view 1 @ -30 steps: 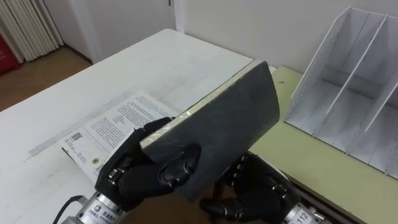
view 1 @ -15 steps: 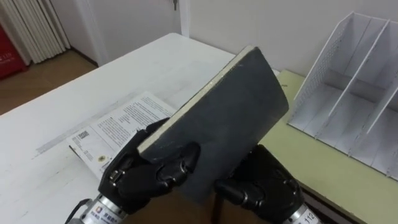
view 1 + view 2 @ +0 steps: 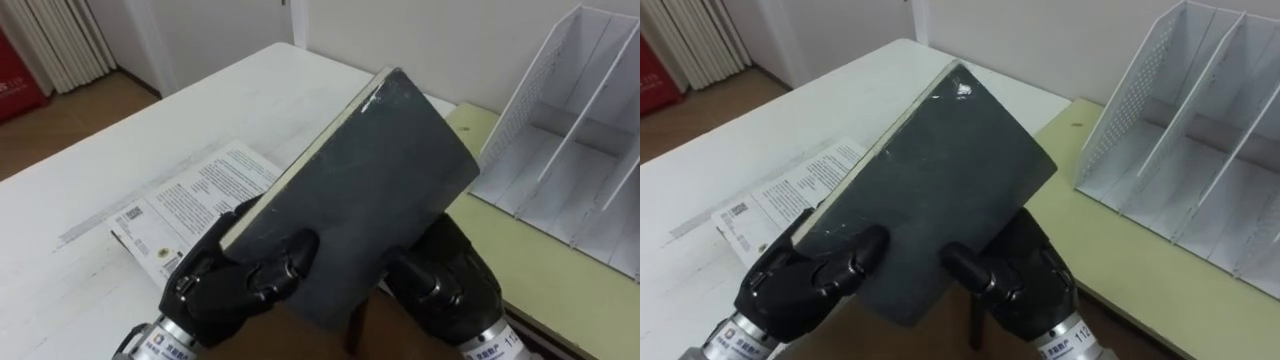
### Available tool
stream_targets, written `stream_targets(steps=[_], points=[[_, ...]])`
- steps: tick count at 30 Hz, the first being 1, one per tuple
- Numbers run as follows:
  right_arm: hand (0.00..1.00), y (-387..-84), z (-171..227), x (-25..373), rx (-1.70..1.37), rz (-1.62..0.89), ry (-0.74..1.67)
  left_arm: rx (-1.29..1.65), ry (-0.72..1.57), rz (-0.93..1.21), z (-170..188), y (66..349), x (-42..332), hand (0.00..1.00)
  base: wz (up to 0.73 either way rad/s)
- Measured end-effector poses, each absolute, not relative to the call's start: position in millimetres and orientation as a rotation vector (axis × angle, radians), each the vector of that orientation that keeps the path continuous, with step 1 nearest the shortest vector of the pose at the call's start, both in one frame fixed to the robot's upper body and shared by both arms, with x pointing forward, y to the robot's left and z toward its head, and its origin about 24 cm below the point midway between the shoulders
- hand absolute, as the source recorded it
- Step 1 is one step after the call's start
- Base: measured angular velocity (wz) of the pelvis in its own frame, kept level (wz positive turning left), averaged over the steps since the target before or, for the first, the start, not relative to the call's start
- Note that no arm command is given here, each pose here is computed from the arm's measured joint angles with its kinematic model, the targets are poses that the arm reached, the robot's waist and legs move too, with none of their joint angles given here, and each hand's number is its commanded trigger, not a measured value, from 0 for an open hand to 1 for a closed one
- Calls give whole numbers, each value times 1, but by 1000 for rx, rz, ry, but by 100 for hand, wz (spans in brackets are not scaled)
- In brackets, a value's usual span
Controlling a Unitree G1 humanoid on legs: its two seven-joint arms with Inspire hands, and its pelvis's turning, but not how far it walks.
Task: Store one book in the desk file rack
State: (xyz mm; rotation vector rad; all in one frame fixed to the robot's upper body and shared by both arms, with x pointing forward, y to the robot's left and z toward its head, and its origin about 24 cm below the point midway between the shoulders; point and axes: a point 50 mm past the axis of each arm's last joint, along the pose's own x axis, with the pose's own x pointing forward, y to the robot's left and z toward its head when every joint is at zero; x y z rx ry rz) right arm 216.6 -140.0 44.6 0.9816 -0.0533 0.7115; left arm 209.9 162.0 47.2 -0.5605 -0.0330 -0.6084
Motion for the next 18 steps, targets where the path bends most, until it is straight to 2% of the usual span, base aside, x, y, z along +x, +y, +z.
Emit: stream_targets(steps=[18], points=[[0,-150,49,220,962,688,-85,-574,9,-628,37,171,209,100,0]])
